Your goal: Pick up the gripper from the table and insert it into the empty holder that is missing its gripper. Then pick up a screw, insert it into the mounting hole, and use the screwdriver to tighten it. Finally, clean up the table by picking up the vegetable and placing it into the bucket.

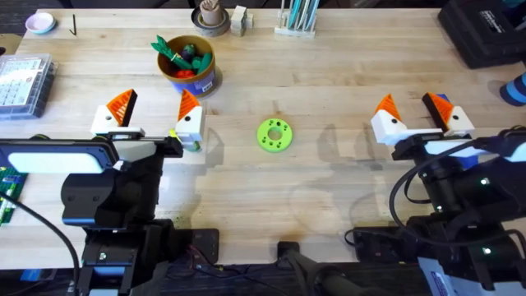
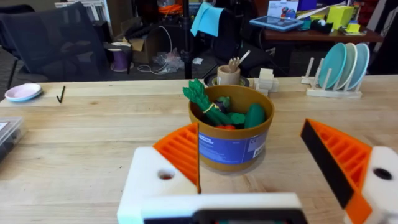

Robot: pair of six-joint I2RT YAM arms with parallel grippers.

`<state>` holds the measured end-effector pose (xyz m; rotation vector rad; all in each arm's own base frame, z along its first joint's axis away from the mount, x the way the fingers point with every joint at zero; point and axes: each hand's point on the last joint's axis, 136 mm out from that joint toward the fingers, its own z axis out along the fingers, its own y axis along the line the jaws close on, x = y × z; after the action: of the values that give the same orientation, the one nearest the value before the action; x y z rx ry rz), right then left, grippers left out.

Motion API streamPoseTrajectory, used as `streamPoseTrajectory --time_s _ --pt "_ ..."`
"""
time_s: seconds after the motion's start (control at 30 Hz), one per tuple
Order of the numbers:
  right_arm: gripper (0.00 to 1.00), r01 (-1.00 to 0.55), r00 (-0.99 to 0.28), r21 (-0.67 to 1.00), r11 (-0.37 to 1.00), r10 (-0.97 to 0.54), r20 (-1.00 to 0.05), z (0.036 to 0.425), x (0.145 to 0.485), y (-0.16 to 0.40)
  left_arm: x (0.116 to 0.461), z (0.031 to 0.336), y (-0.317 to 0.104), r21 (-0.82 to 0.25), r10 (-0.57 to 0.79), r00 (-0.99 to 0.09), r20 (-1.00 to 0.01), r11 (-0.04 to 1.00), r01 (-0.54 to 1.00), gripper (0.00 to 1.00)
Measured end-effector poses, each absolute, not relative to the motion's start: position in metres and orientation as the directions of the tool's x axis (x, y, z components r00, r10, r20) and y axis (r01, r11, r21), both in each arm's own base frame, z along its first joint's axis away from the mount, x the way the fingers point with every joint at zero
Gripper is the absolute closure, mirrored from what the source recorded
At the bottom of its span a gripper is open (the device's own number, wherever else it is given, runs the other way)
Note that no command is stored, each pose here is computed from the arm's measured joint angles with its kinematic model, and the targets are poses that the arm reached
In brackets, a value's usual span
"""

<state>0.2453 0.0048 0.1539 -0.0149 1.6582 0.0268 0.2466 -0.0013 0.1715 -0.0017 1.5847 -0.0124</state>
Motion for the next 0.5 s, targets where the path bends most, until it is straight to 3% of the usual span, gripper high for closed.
streamPoseTrajectory --time_s 0.5 --pt "0.142 -0.037 -0.103 0.019 0.999 0.015 -0.995 0.1522 0.2444 0.007 0.2463 0.1683 -0.0013 -0.009 -0.009 -0.03 -1.0 1.0 0.006 0.008"
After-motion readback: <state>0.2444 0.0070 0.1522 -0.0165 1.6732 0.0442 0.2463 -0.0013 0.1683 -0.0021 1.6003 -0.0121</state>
